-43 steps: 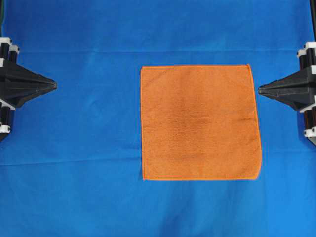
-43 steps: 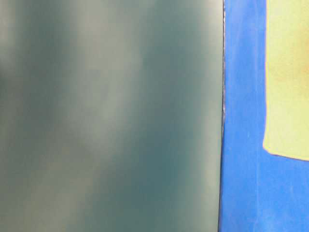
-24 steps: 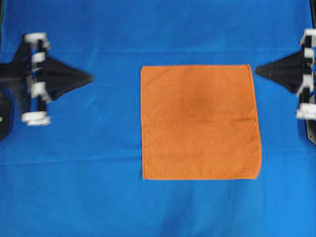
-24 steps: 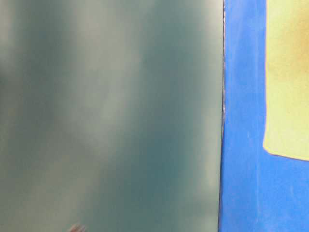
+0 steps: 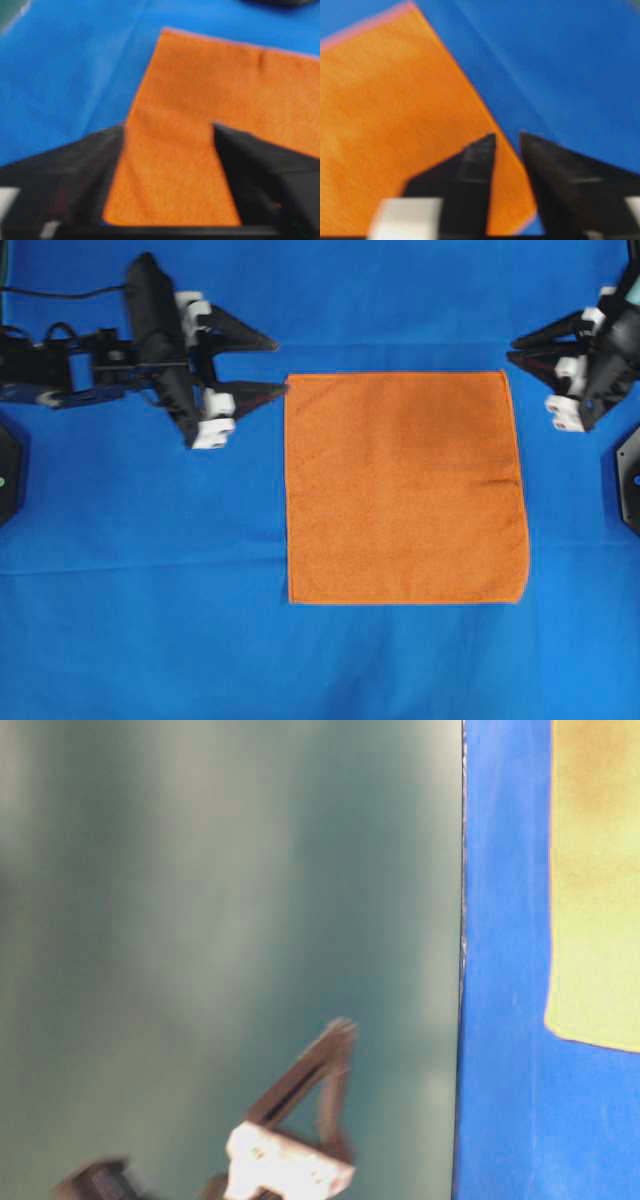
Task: Fold the orange towel.
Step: 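Move both grippers to the towel's two far corners and pinch them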
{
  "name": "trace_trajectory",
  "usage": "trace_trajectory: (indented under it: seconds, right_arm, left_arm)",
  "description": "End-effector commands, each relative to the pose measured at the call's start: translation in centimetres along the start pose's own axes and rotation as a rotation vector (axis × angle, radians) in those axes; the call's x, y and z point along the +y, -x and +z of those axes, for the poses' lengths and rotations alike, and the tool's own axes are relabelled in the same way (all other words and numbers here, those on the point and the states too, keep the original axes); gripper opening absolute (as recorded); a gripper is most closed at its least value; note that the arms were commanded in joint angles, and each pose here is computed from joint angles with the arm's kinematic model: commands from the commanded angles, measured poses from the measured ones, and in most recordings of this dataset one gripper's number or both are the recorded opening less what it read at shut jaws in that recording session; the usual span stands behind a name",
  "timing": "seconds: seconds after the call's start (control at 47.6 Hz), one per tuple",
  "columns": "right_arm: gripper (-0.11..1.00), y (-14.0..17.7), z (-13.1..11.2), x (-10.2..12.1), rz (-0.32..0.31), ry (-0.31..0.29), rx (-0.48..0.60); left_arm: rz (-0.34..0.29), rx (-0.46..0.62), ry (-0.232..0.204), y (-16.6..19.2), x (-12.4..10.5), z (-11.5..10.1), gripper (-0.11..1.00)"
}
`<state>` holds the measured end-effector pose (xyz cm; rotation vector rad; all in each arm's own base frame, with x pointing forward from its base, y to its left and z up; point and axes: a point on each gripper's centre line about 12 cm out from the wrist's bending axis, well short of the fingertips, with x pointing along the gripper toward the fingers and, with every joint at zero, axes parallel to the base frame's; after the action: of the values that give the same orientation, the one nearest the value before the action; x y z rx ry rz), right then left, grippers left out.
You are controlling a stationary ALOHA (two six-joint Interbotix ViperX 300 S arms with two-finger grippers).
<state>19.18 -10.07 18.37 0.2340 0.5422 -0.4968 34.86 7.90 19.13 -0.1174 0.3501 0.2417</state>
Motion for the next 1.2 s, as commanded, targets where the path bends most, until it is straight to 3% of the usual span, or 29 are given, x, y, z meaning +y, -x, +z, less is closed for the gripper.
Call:
trace_trajectory:
  seconds: [0.0,0.084,0.357,0.714,0.777,0.861,1.05,1.176]
  right_arm:
    - [0.47,-1.3,-0.7,-0.6,-0.024,-0.014,0.047]
    - [0.62,-2.6,-2.1,-1.0,-0.041,-0.018,0.096]
    - [0.59,-5.3,-5.4,-2.5,-0.089,-0.046,0.177]
    - [0.58,-6.1,-6.7,-2.6,-0.094,-0.050,0.218]
    - [0.57,-6.1,-6.7,-2.7,-0.095,-0.051,0.218]
    - [0.51,-6.0,-6.7,-2.6,-0.094,-0.049,0.219]
    - [0.02,-6.1,-7.1,-2.7,-0.096,-0.051,0.234]
    - [0.01,-6.0,-7.0,-2.7,-0.096,-0.053,0.233]
  left_arm:
    - [0.015,0.005,0.006,-1.6,0.5,0.0,0.79]
    - [0.039,0.052,0.014,-3.1,1.5,-1.7,0.88]
    - [0.076,0.126,0.028,-6.3,3.2,-5.3,0.85]
    - [0.091,0.208,0.033,-8.6,3.9,-8.3,0.81]
    - [0.093,0.221,0.035,-8.5,3.9,-8.5,0.74]
    - [0.095,0.243,0.036,-8.4,4.0,-8.8,0.55]
    - [0.096,0.286,0.036,-8.2,4.0,-9.4,0.11]
    - [0.095,0.298,0.031,-8.1,3.9,-9.5,0.02]
